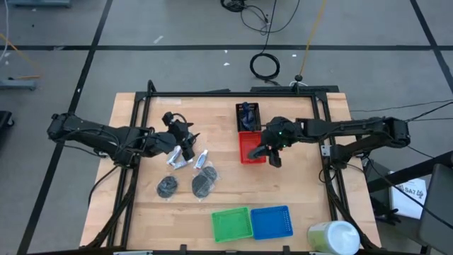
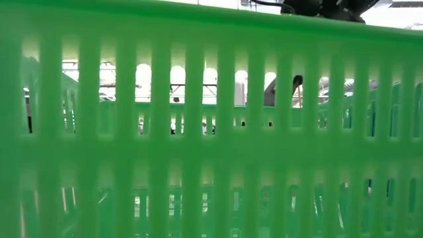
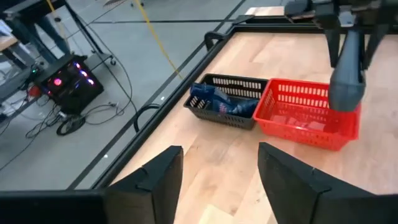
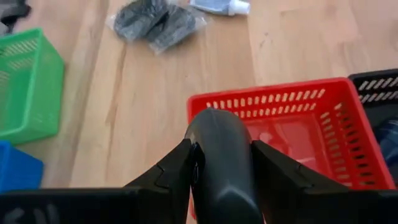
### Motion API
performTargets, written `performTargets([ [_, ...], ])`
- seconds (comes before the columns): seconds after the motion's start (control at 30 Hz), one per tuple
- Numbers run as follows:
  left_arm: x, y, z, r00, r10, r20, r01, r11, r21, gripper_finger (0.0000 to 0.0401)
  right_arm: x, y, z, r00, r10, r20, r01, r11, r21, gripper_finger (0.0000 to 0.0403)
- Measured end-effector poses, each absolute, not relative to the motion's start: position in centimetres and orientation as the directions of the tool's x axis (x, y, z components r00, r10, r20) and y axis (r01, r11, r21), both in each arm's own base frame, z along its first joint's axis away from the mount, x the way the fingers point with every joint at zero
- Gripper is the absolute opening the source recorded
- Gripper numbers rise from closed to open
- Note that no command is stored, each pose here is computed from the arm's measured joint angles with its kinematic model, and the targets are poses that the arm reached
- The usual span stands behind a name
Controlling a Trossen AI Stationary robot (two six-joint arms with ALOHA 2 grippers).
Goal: Pick & Place Travel size toiletries
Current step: Put the top gray deodorant into the red bin
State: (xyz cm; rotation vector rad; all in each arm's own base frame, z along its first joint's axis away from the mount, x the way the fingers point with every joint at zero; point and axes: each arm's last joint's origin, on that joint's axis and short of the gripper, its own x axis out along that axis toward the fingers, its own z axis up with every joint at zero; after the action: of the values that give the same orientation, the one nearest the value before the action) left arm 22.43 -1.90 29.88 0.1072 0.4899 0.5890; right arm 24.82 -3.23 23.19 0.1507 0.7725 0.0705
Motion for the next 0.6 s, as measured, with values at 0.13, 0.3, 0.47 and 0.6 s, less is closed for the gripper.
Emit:
performTargets([
  [0.13, 22.4, -1.3, 29.8, 0.701, 0.576, -0.422, -0.542, 0.814, 0.21, 0.0185, 25.5, -3.4, 22.2, 0.697, 0.12, -0.707, -0.023, 0.989, 0.145, 0.0128],
  [0.3, 22.2, -0.9, 29.4, 0.672, 0.584, -0.456, -0.567, 0.801, 0.19, 0.0168, 26.2, -3.6, 21.2, 0.675, 0.074, -0.734, 0.006, 0.994, 0.105, 0.0129],
  [0.47, 21.9, -0.8, 29.1, 0.649, 0.588, -0.483, -0.571, 0.796, 0.202, 0.0154, 26.5, -3.7, 20.9, 0.676, 0.074, -0.733, 0.005, 0.994, 0.106, 0.0154],
  [0.6, 21.9, -0.8, 29.1, 0.648, 0.588, -0.484, -0.571, 0.796, 0.202, 0.0147, 26.4, -3.7, 21.1, 0.682, 0.072, -0.727, 0.007, 0.994, 0.105, 0.0219],
])
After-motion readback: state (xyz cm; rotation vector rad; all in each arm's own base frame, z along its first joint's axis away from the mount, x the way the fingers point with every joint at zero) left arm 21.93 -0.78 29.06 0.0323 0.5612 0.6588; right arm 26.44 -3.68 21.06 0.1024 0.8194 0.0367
